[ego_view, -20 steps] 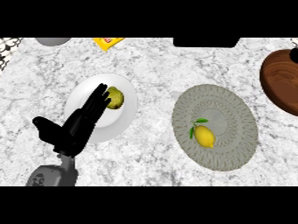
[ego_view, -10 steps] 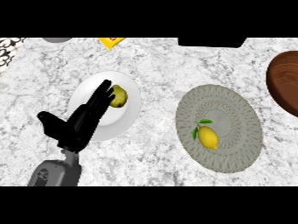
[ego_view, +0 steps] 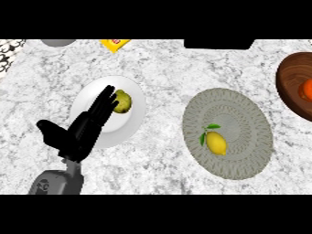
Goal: Pick the squash from the placemat and place it in the bowl
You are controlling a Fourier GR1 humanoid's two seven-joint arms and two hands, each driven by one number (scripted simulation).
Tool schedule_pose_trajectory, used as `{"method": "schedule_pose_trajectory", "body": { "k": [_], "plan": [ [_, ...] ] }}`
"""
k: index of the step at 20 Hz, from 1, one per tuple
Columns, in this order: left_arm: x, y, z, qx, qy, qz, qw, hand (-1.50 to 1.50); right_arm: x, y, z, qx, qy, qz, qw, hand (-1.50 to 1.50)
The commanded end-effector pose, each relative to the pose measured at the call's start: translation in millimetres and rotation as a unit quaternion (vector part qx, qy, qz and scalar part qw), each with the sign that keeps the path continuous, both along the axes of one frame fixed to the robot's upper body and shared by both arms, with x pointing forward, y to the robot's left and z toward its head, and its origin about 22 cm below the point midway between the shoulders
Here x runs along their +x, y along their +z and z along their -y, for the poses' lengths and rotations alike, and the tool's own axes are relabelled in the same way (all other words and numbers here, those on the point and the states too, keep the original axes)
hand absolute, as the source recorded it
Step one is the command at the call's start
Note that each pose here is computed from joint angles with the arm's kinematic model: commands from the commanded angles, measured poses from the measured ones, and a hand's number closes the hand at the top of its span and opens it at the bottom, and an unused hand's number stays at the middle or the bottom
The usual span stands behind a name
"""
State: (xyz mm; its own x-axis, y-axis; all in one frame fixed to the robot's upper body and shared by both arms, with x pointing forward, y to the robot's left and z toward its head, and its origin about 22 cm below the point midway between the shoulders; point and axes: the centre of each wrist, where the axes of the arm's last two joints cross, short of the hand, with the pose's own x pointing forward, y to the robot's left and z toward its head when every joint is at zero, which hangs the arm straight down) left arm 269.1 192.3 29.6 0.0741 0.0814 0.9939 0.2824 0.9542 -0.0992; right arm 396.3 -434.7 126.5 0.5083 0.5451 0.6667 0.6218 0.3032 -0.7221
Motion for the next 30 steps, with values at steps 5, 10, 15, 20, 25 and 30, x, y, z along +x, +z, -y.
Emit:
{"method": "schedule_pose_trajectory", "body": {
  "k": [5, 10, 15, 20, 25, 30],
  "plan": [
    [-8.4, -13, -20, -0.002, 0.028, -0.022, 0.9994, 0.00, -11, -2, -8, 0.014, 0.068, 0.249, 0.966, -1.50],
    [-6.6, -4, -36, 0.005, 0.051, -0.020, 0.9985, 0.00, -28, -24, -41, 0.045, 0.122, 0.306, 0.943, -1.50],
    [-18.2, -13, -39, 0.013, 0.062, -0.025, 0.9977, 0.00, -67, -59, -80, 0.036, 0.157, 0.324, 0.932, -1.50],
    [-15.0, -14, -39, 0.007, 0.064, -0.036, 0.9973, 0.00, -122, -83, -89, 0.021, 0.181, 0.316, 0.931, 1.50],
    [-21.1, -13, -33, 0.005, 0.059, -0.029, 0.9978, 0.00, -170, -103, -96, 0.030, 0.193, 0.289, 0.937, 1.50],
    [-20.1, -12, -36, 0.007, 0.063, -0.023, 0.9977, 0.00, -226, -148, -116, 0.077, 0.208, 0.220, 0.950, 1.50]
  ]
}}
